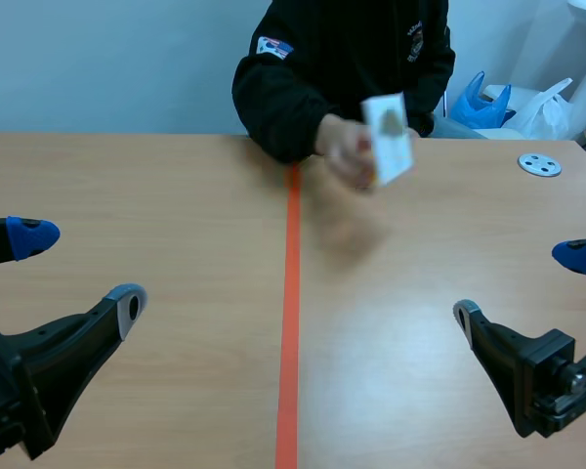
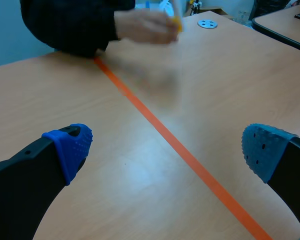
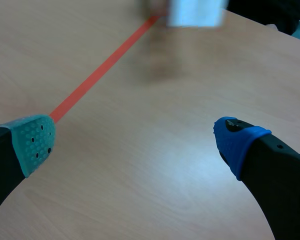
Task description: Sort the leaf by its shape. The table is split by an orange tape line. A compound leaf with several leaflets goes to the left side, a simple leaf with one blade goes to the right side. Return to the home posture when a red brick is placed on the table.
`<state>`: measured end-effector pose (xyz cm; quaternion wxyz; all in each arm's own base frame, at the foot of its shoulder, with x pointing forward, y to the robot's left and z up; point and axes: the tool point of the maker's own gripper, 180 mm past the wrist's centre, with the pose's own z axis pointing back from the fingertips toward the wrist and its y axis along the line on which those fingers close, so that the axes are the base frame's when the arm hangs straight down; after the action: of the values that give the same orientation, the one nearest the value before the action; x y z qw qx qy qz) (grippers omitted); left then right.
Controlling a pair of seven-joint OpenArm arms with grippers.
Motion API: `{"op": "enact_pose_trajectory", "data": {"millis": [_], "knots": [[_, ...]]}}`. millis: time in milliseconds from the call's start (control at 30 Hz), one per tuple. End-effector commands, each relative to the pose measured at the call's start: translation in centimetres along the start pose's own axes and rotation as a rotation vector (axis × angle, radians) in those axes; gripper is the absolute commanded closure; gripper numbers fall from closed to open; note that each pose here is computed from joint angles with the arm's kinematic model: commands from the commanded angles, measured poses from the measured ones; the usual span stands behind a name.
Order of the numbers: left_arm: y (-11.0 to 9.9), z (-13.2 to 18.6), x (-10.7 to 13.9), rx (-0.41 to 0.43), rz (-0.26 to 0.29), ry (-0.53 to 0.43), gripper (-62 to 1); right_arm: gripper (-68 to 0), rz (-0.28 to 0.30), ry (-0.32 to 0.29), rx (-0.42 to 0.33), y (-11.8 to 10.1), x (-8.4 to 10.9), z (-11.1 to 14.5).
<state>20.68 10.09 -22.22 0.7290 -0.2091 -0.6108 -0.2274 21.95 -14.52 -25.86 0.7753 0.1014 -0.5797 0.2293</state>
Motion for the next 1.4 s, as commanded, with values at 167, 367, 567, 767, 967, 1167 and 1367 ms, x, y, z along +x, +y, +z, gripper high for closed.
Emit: {"op": "enact_pose_trajectory", "data": {"millis": [167, 367, 567, 767, 967, 1167, 1367], "knots": [[-0.2, 0.0, 0.4, 0.003, 0.015, -0.022, -62.3, -67.9, 0.011, -0.026, 0.000, -0.3, 0.8, -0.1], [-0.2, 0.0, 0.4, 0.003, 0.015, -0.022, -62.3, -67.9, 0.011, -0.026, 0.000, -0.3, 0.8, -0.1], [-0.2, 0.0, 0.4, 0.003, 0.015, -0.022, -62.3, -67.9, 0.011, -0.026, 0.000, -0.3, 0.8, -0.1], [-0.2, 0.0, 0.4, 0.002, 0.014, -0.021, -62.3, -67.9, 0.011, -0.026, 0.000, -0.3, 0.8, -0.1], [-0.2, 0.0, -0.5, 0.000, 0.007, 0.029, -62.3, -67.9, 0.011, -0.026, 0.000, -0.3, 0.8, -0.1], [-0.5, -0.1, -1.1, -0.023, -0.041, 0.060, -62.3, -67.9, 0.011, -0.028, 0.000, -0.3, 0.8, -0.1], [0.3, -1.0, -3.4, -0.029, -0.081, 0.103, -62.3, -67.9, 0.011, -0.031, 0.000, -0.3, 0.9, -0.1]]}}
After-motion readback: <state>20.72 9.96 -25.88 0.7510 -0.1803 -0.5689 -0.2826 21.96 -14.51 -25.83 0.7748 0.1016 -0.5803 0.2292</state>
